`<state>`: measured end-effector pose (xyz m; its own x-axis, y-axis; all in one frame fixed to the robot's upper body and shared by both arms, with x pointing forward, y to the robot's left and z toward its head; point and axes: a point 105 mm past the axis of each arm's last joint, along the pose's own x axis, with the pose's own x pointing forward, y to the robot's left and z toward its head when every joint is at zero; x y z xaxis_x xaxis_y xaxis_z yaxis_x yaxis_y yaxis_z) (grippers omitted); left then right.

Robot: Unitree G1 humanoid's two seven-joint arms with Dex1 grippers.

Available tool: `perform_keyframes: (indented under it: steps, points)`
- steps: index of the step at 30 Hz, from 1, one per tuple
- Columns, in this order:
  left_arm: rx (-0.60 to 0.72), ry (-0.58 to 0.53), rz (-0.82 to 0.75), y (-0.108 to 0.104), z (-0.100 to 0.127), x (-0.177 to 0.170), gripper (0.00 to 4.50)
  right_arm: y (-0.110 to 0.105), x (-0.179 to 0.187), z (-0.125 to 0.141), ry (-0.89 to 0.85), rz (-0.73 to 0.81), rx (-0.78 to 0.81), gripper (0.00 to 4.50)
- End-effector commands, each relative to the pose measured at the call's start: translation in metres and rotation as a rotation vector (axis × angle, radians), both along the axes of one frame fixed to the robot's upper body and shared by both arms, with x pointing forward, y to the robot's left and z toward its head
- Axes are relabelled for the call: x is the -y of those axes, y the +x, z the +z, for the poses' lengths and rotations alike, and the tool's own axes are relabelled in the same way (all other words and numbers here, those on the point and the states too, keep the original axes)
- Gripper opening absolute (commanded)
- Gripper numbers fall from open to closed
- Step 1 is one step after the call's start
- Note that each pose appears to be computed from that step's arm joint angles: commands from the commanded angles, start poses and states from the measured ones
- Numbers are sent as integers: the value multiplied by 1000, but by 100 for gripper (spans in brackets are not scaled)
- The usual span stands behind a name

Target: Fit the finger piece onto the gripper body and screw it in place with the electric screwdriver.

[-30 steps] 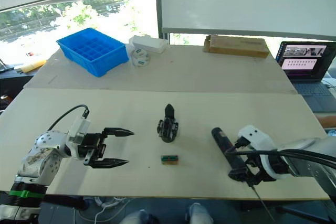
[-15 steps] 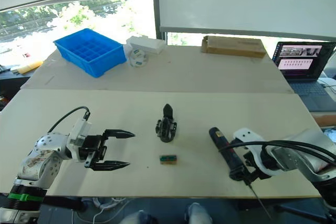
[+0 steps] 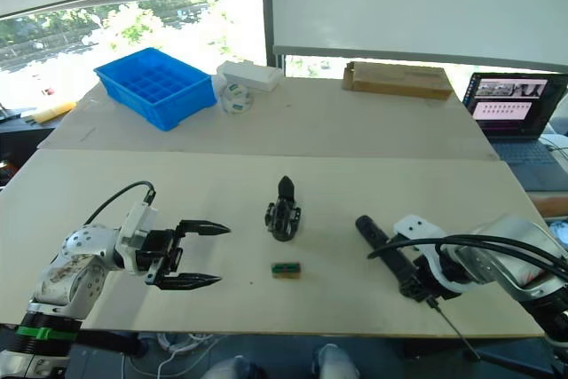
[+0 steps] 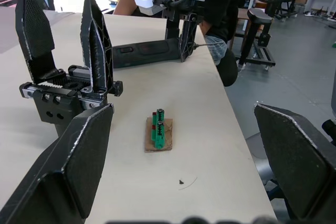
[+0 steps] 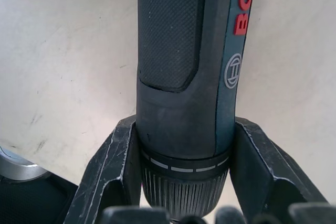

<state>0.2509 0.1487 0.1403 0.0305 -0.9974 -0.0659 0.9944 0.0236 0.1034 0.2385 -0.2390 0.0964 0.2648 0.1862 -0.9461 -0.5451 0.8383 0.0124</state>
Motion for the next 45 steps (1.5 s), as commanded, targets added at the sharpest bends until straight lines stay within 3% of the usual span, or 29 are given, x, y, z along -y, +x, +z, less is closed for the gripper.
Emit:
perform_keyframes:
  steps: [1,5,8,10,13,18,20,27,33,45]
  points:
    - [34,-23,-3,4,17,-2,450,10,-3,39,145,-5,176,191]
    - [38,25,-18,7,13,-6,450,11,-21,92,484,48,441,191]
    - [64,66,-15,15,11,-13,450,-3,-41,149,809,199,759,191]
    - [77,89,-26,17,8,-17,450,-11,-47,153,818,217,814,191]
    - [102,129,-20,21,-1,-20,450,-19,-73,163,811,295,1048,191]
    - [122,128,24,17,-21,-13,450,-29,-117,148,901,435,1132,191]
    - [113,120,35,14,-27,-3,450,-29,-129,144,878,538,1242,191]
    - [77,106,39,8,-38,25,450,-25,-145,126,900,667,1352,191]
    - [98,128,79,16,-45,43,450,-17,-151,116,914,717,1367,191]
    - [43,180,72,11,-58,54,450,-25,-170,100,962,786,1312,191]
